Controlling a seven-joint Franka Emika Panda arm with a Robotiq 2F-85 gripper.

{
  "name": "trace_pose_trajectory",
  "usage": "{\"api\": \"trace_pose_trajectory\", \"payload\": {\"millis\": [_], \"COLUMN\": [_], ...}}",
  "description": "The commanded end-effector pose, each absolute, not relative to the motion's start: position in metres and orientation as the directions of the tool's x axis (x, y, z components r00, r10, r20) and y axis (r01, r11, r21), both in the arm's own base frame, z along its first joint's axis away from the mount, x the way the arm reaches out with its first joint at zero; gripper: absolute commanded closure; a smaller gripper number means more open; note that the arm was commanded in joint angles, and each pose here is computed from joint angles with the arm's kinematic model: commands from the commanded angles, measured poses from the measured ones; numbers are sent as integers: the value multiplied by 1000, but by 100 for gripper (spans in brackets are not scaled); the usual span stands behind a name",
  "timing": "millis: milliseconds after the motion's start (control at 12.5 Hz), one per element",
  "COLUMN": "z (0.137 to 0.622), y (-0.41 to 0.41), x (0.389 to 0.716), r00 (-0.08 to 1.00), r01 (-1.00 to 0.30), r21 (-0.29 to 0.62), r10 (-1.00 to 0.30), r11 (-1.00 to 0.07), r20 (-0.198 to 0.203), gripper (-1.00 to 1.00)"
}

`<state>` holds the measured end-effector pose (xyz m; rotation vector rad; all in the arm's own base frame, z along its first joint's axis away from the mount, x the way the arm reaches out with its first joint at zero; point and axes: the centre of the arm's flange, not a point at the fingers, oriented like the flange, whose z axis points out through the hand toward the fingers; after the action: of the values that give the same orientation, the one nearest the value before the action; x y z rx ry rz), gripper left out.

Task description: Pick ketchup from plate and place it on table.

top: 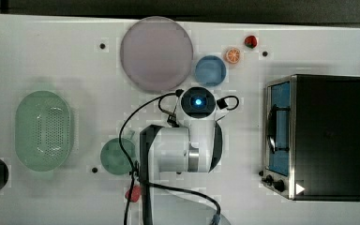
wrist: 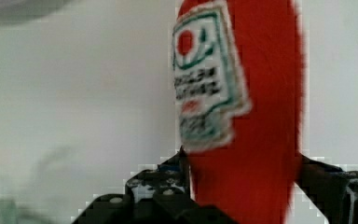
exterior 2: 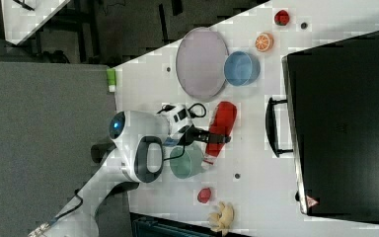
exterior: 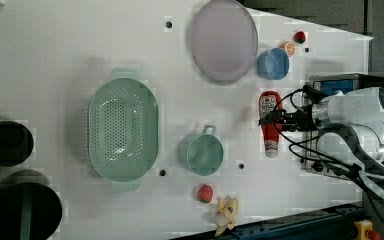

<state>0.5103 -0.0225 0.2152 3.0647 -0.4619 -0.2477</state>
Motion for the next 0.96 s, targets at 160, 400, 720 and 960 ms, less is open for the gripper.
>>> {"api": "trace_pose_trajectory", "payload": {"millis": [160, 400, 720, 960], "z": [227, 249, 327, 406], "y": [-33, -35, -41, -41], "x": [523, 526, 534, 534], "r00": [930, 922, 765, 666], "r01": [-360, -385, -644, -746], "r21": [26, 17, -4, 12], "r10": [-361, -386, -644, -745], "r11": [-933, -923, -765, -666], "r20": [-62, -29, 26, 13], "gripper": [-100, -100, -100, -100]}}
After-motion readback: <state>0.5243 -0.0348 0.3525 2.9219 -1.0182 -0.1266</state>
